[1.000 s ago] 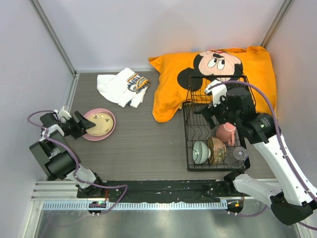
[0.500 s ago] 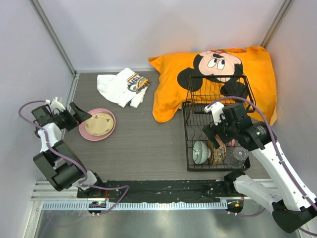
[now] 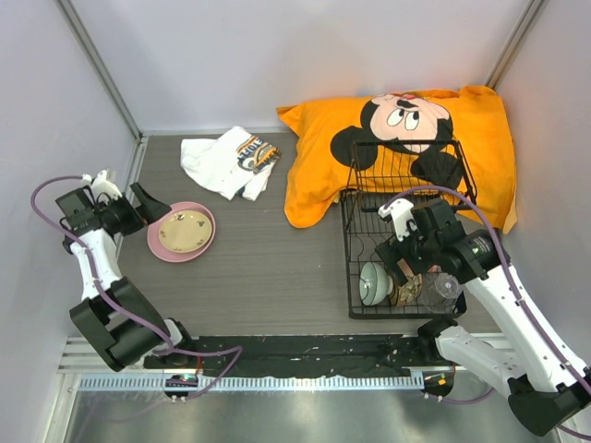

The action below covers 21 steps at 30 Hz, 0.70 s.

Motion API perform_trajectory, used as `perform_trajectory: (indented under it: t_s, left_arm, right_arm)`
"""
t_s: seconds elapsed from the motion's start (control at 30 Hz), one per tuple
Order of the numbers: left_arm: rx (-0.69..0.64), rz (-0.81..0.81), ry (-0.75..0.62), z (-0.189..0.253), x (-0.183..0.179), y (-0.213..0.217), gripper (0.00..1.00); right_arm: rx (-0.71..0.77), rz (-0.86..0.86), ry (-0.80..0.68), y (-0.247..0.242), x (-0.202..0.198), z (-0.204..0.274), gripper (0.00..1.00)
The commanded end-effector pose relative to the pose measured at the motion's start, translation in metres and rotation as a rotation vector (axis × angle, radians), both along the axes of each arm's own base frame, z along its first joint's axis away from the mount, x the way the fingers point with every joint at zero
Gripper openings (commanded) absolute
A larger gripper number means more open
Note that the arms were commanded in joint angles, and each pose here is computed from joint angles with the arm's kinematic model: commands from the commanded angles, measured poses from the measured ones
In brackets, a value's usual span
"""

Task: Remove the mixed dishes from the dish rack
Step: Move the dish rack to the center of the board.

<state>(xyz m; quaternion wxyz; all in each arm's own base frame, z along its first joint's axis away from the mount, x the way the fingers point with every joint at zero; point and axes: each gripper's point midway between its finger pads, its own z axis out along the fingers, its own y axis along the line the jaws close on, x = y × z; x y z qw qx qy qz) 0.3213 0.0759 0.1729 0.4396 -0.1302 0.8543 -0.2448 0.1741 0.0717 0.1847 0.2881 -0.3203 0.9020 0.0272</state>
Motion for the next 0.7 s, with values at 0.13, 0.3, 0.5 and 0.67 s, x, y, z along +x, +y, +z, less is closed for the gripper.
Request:
perform_trajectory:
  t_s: [0.13, 0.3, 0.5, 0.67]
  left_arm:
    - [0.069, -0.034, -0.049, 0.025, 0.002, -0.002, 1.00]
    - [0.088, -0.033, -0.046, 0.025, 0.003, 0.000, 1.00]
    - [0.088, -0.032, -0.045, 0.027, 0.006, 0.002, 1.00]
    - [0.084, -0.035, -0.045, 0.028, 0.008, 0.002, 1.00]
  right_arm:
    - [-0.045, -0.050, 0.021, -0.005, 0.011, -0.009, 0.98]
    - [-0.085, -0.067, 0.044, -0.010, 0.011, -0.012, 0.97]
    - [-0.140, -0.084, 0.084, -0.018, 0.011, -0.015, 0.96]
    - [-0.166, -0.079, 0.106, -0.024, 0.008, -0.021, 0.96]
